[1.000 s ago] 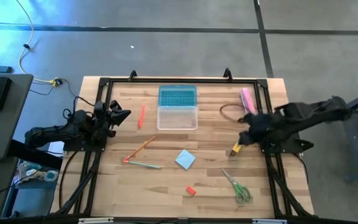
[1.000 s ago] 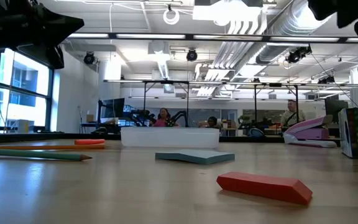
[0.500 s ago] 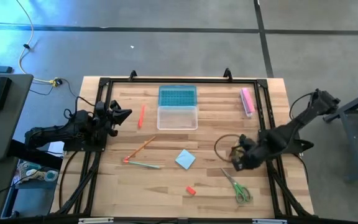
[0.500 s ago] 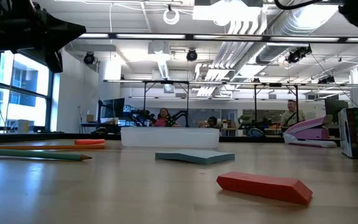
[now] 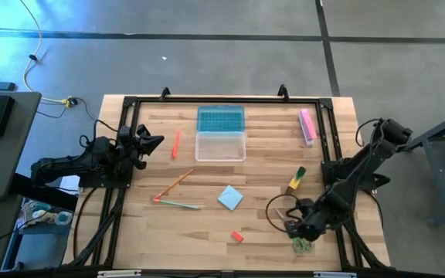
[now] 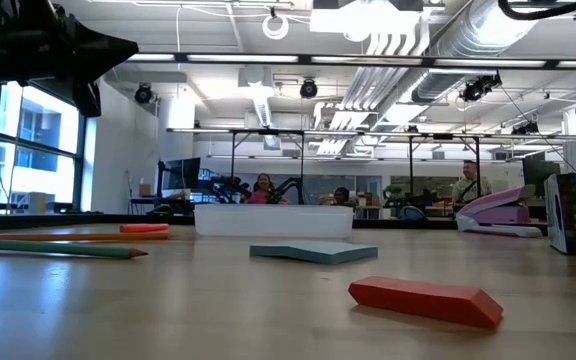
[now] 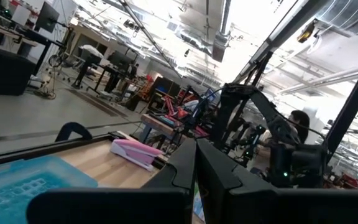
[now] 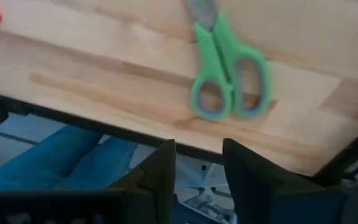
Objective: Pack school essentials
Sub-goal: Put the green scissor into the blue supply box
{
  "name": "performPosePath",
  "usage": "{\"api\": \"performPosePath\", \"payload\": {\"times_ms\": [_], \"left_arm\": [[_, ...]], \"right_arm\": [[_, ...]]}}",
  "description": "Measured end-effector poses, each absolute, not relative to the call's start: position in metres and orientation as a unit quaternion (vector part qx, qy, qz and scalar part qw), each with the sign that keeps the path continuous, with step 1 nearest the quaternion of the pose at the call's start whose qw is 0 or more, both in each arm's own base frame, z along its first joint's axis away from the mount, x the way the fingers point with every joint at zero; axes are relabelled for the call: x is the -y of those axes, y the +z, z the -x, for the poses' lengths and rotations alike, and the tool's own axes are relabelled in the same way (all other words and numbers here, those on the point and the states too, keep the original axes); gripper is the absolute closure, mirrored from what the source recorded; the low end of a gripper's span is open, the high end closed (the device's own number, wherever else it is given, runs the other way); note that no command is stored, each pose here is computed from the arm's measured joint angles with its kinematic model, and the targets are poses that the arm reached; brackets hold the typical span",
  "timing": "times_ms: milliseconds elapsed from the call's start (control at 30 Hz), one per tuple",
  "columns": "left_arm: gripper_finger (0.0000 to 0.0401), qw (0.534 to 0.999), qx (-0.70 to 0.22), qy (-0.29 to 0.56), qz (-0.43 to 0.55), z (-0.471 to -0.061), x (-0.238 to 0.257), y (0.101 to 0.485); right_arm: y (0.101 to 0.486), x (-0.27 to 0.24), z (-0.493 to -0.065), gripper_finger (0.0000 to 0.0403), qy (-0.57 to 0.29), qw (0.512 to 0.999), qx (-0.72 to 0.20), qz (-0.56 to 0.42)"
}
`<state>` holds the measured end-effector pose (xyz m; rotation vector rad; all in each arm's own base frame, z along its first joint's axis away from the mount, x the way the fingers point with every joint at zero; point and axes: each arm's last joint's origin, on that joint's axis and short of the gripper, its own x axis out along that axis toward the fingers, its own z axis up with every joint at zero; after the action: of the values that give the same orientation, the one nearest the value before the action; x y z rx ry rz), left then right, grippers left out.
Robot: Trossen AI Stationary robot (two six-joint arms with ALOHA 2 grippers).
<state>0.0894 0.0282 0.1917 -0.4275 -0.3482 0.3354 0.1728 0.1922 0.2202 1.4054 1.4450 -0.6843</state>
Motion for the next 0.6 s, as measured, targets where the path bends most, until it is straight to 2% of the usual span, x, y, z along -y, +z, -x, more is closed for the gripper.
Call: {"api": "performPosePath", "payload": {"times_ms": [200, 333, 500, 600], "left_arm": [[0.0398, 0.949, 0.17, 0.165, 0.209, -0.089, -0.028, 0.192], [0.0398, 0.948, 0.17, 0.165, 0.21, -0.089, -0.028, 0.192], [0.0398, 0.948, 0.17, 0.165, 0.21, -0.089, -0.028, 0.192], [0.0398, 0.948, 0.171, 0.165, 0.21, -0.089, -0.028, 0.192]], "right_arm": [[0.211, -0.209, -0.173, 0.0277, -0.275, 0.483, -0.594, -0.581], [0.222, -0.221, -0.172, 0.0277, -0.279, 0.485, -0.603, -0.569], [0.237, -0.228, -0.167, 0.0277, -0.342, 0.514, -0.596, -0.514], [0.228, -0.231, -0.167, 0.0277, -0.379, 0.52, -0.59, -0.488]]}}
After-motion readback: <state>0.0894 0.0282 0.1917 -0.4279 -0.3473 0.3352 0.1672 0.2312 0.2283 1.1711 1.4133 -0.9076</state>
